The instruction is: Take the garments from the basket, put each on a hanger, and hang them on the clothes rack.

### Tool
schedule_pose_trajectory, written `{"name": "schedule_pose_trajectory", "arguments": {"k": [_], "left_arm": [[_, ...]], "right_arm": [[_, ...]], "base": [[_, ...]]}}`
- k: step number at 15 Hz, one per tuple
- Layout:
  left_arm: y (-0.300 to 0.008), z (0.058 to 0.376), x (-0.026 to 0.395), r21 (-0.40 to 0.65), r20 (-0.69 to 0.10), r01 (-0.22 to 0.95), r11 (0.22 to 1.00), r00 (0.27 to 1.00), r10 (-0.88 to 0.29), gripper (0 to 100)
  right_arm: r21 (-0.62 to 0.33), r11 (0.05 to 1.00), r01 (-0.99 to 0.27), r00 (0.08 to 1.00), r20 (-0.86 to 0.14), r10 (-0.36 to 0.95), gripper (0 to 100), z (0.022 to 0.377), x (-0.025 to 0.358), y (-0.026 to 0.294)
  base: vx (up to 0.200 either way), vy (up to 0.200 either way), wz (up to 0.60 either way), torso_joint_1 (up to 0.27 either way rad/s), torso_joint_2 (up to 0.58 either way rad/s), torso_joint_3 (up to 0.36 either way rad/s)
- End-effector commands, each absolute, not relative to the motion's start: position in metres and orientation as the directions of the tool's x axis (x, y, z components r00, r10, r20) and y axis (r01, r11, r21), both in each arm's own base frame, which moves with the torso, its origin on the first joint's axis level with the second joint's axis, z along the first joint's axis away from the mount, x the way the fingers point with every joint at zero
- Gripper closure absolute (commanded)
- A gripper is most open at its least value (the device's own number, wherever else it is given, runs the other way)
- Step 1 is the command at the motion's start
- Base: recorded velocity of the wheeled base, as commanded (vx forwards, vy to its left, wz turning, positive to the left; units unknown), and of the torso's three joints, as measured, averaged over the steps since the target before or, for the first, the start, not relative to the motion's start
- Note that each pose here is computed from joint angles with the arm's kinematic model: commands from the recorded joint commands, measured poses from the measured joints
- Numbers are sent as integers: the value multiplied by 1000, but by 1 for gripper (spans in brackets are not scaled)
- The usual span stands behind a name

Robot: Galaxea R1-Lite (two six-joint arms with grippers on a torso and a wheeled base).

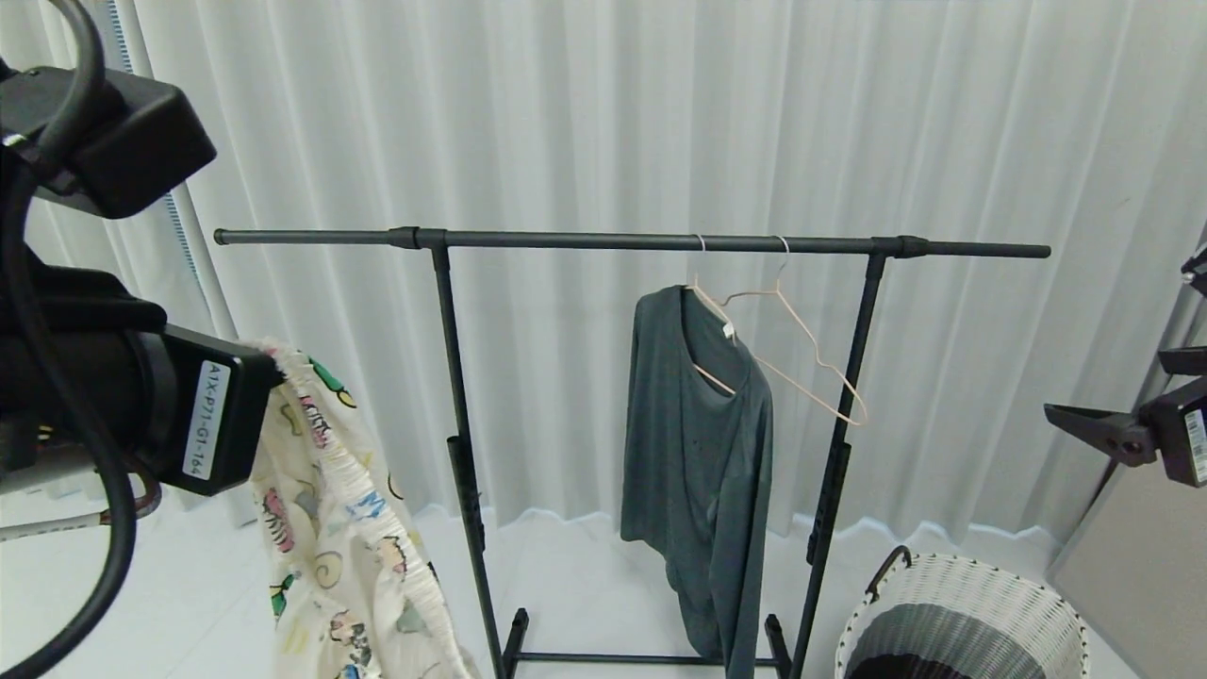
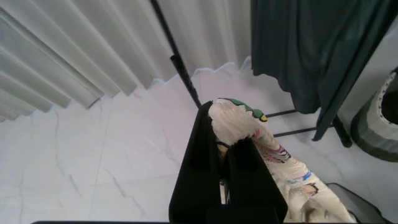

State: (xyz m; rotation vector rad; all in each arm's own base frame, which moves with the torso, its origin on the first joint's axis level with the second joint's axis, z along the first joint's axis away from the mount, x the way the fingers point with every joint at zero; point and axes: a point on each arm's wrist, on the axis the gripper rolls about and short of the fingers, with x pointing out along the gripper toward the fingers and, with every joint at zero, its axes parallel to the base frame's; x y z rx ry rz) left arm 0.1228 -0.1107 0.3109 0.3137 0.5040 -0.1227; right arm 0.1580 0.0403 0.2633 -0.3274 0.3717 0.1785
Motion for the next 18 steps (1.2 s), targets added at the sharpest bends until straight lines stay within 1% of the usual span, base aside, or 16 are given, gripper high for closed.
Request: {"name": "schedule_pose_trajectory", "arguments": {"k": [1, 3, 6, 8, 9, 16, 18], "left_arm": [[-112, 310, 123, 266, -494, 194, 944, 869, -39, 100], [-112, 310, 124, 266, -494, 194, 944, 869, -39, 100], [-114, 309, 125, 271, -500, 198, 942, 865, -39, 100], [-114, 309, 125, 270, -499, 198, 942, 866, -39, 100], [-115, 309, 126, 271, -500, 198, 942, 865, -39, 100], [-117, 309, 126, 274, -501, 205, 940, 864, -43, 100], [-118, 309, 126, 274, -501, 210, 939, 864, -47, 100]], "right_arm": [[-279, 933, -228, 914, -390, 107, 0, 262, 160, 40], [-277, 935, -223, 917, -385, 105, 0, 261, 166, 42], [-276, 941, -195, 923, -376, 81, 0, 256, 188, 42], [-257, 941, -221, 931, -343, 126, 0, 256, 201, 44], [-246, 937, -249, 926, -344, 156, 0, 255, 204, 45], [-198, 910, -363, 873, -415, 257, 0, 237, 217, 53], [-169, 910, -379, 856, -437, 276, 0, 231, 218, 57]], "base": [[0, 0, 0, 0, 0, 0], [0, 0, 0, 0, 0, 0], [200, 0, 0, -4, 5, -1], [200, 0, 0, -7, 2, 5], [200, 0, 0, 22, 7, 2], [200, 0, 0, 4, 2, 2], [200, 0, 0, 0, 0, 2]]}}
